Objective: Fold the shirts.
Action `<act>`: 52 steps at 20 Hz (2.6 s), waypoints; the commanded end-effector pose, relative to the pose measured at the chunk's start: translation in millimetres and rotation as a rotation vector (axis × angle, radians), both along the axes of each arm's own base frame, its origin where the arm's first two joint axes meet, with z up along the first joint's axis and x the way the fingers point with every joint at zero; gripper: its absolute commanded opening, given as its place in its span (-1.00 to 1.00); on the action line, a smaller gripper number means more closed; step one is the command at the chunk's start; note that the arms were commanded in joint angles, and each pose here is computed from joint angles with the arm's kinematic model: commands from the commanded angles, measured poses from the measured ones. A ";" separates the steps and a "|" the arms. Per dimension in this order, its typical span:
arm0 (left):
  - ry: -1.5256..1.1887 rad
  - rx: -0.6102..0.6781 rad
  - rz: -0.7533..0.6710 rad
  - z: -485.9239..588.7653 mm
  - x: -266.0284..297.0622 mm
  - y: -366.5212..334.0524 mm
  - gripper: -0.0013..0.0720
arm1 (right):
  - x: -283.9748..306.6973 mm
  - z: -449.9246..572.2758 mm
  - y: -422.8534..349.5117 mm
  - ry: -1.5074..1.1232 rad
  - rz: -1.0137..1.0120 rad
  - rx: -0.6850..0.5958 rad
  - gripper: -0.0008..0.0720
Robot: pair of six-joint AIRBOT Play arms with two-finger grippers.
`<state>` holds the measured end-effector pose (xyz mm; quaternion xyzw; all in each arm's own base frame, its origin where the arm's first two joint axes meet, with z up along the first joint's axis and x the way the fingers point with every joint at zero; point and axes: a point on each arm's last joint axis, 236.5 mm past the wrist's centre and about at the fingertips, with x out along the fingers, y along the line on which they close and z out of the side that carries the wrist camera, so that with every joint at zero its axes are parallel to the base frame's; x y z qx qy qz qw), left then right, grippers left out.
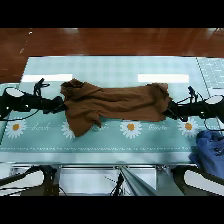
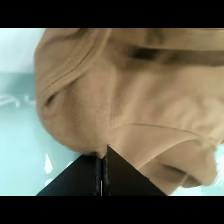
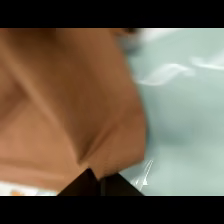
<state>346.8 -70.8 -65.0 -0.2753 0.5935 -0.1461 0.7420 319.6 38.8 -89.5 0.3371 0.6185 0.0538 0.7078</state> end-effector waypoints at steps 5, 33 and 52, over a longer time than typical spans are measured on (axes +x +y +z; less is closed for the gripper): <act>-0.816 0.184 -0.004 296.1 42.1 11.3 -0.88 | 41.0 230.6 -0.6 -0.569 0.236 -0.154 -0.92; -0.565 0.321 -0.050 348.6 -117.8 20.8 -0.90 | -58.2 354.9 -51.5 -0.401 0.201 -0.548 -0.92; -0.562 0.335 -0.017 68.4 180.0 -15.2 -0.89 | 257.5 93.5 -57.5 -0.498 0.114 -0.513 -0.92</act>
